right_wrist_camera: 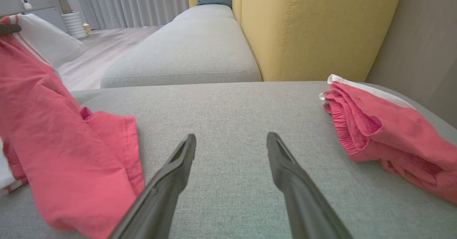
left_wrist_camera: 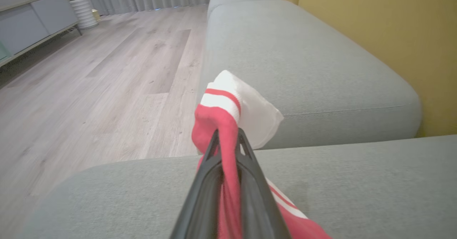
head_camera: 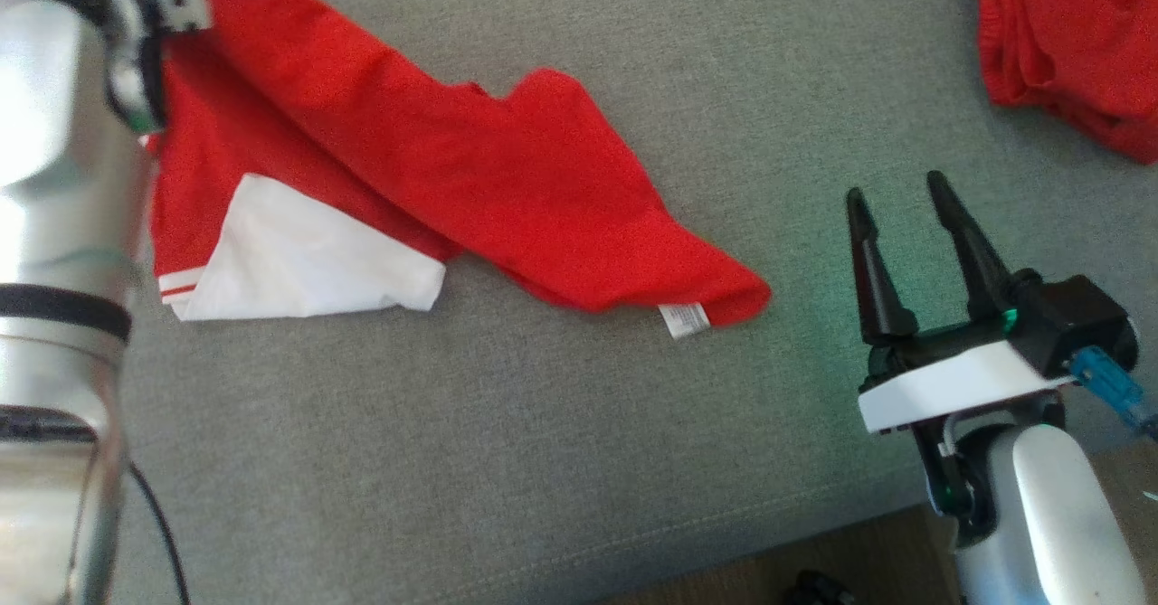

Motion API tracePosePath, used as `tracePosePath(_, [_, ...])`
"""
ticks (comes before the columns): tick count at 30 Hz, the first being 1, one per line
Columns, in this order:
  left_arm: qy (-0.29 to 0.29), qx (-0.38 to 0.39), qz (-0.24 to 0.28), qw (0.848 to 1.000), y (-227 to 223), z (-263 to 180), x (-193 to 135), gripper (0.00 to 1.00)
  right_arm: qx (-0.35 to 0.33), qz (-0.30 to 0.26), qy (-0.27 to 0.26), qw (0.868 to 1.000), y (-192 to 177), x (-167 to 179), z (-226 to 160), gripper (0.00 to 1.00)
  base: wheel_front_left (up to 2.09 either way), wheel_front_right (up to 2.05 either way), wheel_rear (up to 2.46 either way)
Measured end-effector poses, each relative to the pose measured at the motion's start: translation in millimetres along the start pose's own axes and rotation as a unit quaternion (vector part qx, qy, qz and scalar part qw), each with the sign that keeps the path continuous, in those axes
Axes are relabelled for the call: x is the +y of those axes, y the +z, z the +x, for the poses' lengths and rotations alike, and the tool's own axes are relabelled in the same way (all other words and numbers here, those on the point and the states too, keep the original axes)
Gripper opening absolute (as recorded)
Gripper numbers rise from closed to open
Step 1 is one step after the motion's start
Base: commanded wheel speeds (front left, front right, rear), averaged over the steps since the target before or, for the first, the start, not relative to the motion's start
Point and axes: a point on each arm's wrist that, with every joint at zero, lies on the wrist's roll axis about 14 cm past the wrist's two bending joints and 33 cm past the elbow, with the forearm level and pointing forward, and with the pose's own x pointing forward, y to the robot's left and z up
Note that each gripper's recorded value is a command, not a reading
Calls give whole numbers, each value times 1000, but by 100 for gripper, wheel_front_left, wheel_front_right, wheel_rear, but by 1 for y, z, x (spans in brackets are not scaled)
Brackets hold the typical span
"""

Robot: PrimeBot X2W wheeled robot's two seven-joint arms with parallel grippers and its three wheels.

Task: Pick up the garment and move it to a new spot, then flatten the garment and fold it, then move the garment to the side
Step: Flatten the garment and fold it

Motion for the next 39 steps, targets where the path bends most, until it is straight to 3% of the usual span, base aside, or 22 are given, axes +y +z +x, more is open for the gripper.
tracePosePath(6, [35, 25, -4, 999, -17, 0, 29, 0, -1, 0, -9, 1000, -1, -6, 1, 100, 0, 0, 0])
tracePosePath(7, [36, 29, -6, 999, -19, -1, 31, 14, -1, 0, -10, 1000, -1, -7, 2, 100, 0, 0, 0])
tracePosePath(8, [36, 31, -8, 999, -21, -2, 31, 40, -1, 0, -10, 1000, -1, -7, 2, 100, 0, 0, 0])
tracePosePath(9, [34, 33, -12, 999, -24, -4, 32, 82, 0, 1, -10, 1000, -2, -7, 3, 100, 0, 0, 0])
tracePosePath(10, [34, 32, -12, 999, -25, -5, 31, 100, 0, 1, -9, 1000, -2, -6, 3, 100, 0, 0, 0])
tracePosePath(17, [14, -10, -31, 999, -3, -18, 23, 100, -18, -3, 4, 1000, 11, 2, 8, 100, 0, 0, 0])
tracePosePath(24, [-42, -45, -47, 997, 19, -51, 1, 100, -38, 1, 22, 999, 26, 14, 1, 100, 0, 0, 0])
tracePosePath(29, [-78, -24, -52, 995, -5, -91, -19, 100, -27, 7, 34, 999, 20, 24, -12, 100, 0, 0, 0])
tracePosePath(39, [-165, 84, -75, 980, -91, -180, -96, 100, -35, 9, 51, 998, 27, 35, -16, 100, 0, 0, 0])
